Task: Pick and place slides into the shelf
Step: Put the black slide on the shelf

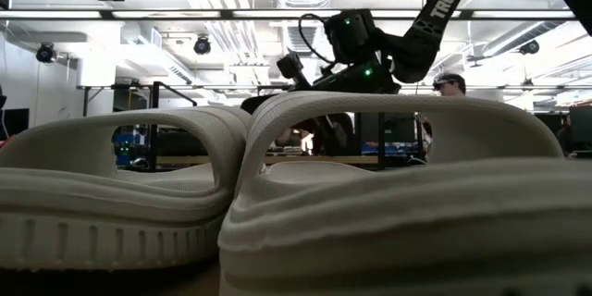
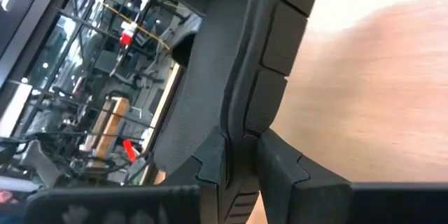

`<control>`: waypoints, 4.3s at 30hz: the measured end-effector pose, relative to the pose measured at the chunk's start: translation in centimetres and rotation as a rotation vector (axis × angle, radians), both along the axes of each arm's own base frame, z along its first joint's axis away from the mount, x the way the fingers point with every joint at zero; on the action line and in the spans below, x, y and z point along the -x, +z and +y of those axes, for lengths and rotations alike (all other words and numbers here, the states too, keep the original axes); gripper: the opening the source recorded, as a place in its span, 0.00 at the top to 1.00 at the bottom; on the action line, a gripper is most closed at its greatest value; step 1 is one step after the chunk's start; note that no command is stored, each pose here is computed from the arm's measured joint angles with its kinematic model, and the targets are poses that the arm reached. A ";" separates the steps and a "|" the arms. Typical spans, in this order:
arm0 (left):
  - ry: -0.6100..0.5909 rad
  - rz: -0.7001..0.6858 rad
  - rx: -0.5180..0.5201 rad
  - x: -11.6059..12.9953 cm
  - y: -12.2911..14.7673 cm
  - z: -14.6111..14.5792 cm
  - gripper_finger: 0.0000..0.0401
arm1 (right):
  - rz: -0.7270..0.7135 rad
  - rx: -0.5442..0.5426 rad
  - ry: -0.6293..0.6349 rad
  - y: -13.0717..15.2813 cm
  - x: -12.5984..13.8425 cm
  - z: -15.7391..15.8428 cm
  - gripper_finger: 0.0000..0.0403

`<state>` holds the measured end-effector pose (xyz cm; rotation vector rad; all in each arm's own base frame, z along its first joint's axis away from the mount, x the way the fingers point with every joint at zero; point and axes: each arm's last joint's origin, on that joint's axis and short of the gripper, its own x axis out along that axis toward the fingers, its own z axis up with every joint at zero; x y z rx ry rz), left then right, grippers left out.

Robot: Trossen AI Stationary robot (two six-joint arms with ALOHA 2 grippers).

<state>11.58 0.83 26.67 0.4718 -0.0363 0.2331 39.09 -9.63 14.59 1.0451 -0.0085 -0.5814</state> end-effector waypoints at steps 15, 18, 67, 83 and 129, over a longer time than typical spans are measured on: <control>0.001 -0.008 -0.002 0.1 0.1 0.0 1.00 | 0.033 -0.017 0.022 0.0 -0.1 -0.7 0.89; 0.001 -0.009 -0.002 0.1 0.1 0.0 1.00 | 0.038 -0.023 0.033 0.0 -0.1 -0.9 0.89; 0.050 0.176 -0.103 -4.9 -1.4 0.1 0.64 | 0.026 0.043 0.154 -0.8 -3.5 -0.5 0.89; 0.309 0.370 -0.377 -8.5 -0.8 -3.8 0.70 | 0.033 0.066 0.156 -0.5 -3.0 -0.3 0.89; 0.853 0.746 -0.819 -13.4 -12.5 -10.0 0.70 | -0.033 0.153 0.203 2.0 -2.1 1.4 0.89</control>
